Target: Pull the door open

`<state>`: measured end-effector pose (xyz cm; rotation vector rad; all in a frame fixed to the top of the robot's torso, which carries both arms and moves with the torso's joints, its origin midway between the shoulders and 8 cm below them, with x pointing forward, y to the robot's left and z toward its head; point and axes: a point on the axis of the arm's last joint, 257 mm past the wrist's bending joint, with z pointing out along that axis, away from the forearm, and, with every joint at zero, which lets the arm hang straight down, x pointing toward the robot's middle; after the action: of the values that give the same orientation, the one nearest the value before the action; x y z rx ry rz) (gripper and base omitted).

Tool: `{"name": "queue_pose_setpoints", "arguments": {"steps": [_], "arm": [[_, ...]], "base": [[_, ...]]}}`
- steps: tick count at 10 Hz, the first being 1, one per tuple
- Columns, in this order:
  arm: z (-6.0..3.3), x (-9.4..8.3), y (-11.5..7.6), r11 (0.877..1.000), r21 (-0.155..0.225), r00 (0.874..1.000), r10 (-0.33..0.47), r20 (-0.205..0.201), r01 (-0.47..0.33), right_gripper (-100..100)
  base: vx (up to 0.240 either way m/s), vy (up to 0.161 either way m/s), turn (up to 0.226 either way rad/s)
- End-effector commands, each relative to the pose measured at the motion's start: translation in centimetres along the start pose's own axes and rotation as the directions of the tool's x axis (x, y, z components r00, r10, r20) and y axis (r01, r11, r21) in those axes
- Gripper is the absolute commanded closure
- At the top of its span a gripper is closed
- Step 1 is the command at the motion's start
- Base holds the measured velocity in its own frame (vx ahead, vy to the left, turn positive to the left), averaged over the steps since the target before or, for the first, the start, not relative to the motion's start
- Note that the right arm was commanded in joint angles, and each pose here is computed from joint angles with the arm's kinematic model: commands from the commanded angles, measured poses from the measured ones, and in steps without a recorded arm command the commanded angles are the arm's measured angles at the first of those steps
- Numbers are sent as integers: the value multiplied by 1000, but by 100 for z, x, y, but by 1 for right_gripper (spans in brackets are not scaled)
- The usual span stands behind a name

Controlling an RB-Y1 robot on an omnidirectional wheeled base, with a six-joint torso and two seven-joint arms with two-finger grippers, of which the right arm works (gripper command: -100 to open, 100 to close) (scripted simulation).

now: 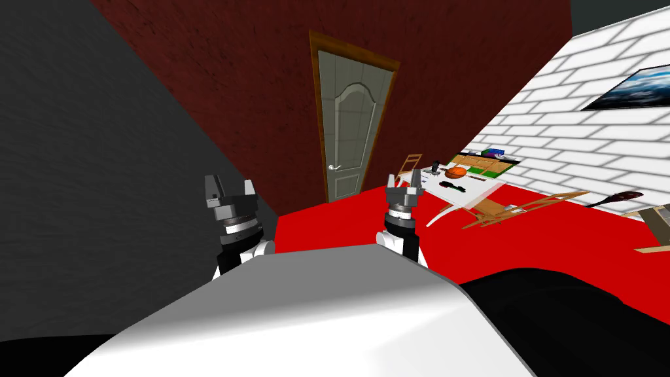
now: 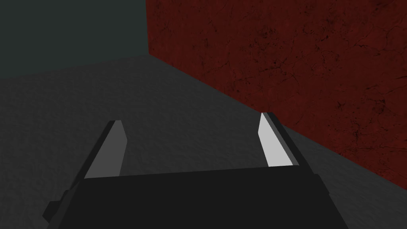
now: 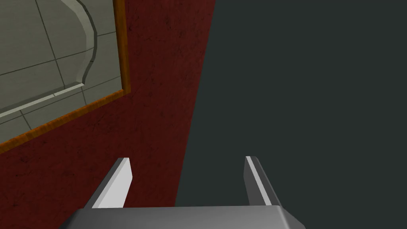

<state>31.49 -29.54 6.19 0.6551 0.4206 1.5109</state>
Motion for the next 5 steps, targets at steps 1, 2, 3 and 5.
{"name": "queue_pose_setpoints", "arguments": {"steps": [1, 2, 3, 5], "arm": [[-20, -9, -127, 1000, 20, 1000, 2, -2, -2, -100], [-28, -13, -177, 1000, 27, 1000, 3, -3, -3, -100], [-46, -20, -276, 999, 43, 1000, 5, -4, -5, -100], [-82, -36, -469, 997, 73, 1000, 8, -5, -7, -100]], "base": [[45, -3, 74], [74, -1, 61], [99, -2, 58], [100, -20, 81]]}}
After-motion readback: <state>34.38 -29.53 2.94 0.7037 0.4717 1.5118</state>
